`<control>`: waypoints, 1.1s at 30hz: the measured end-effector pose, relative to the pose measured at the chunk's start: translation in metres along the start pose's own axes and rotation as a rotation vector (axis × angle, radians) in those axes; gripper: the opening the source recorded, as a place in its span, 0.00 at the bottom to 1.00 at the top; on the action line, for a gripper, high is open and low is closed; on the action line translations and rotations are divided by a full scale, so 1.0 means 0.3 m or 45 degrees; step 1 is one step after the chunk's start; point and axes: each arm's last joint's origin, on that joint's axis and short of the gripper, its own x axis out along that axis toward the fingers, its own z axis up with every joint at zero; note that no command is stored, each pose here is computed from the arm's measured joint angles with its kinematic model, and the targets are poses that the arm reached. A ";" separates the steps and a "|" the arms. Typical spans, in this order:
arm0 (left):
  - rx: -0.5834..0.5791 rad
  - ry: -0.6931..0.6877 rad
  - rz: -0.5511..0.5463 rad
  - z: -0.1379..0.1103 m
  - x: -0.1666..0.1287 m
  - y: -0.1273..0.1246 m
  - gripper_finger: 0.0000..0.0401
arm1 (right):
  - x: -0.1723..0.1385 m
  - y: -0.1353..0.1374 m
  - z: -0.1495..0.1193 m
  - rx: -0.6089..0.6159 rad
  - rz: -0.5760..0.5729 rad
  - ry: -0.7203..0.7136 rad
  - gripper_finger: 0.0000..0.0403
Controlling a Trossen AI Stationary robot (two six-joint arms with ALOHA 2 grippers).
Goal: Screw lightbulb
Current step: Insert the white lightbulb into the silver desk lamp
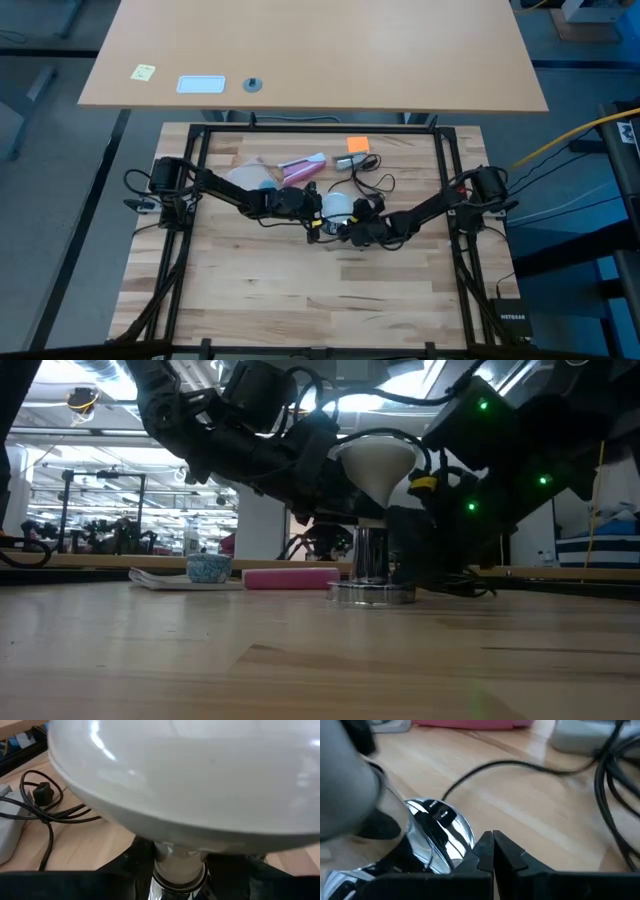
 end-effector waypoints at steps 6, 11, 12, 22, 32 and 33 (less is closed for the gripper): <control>-0.008 0.007 0.001 -0.003 -0.001 0.001 0.38 | -0.048 0.003 0.042 -0.101 0.068 0.024 0.00; -0.007 0.010 -0.009 -0.003 -0.001 0.001 0.38 | -0.123 0.031 0.069 -0.094 0.233 0.060 0.00; -0.008 0.004 -0.012 0.000 0.000 0.001 0.38 | -0.140 0.039 0.070 -0.098 0.269 0.063 0.00; 0.003 -0.015 -0.012 0.003 0.000 0.001 0.38 | -0.272 0.105 0.017 -0.130 0.508 0.122 0.00; -0.022 -0.034 -0.011 0.006 0.001 0.001 0.38 | -0.222 0.110 -0.085 -0.112 0.420 0.211 0.00; -0.022 -0.034 -0.010 0.005 0.001 0.001 0.38 | -0.217 0.109 -0.091 -0.114 0.410 0.210 0.00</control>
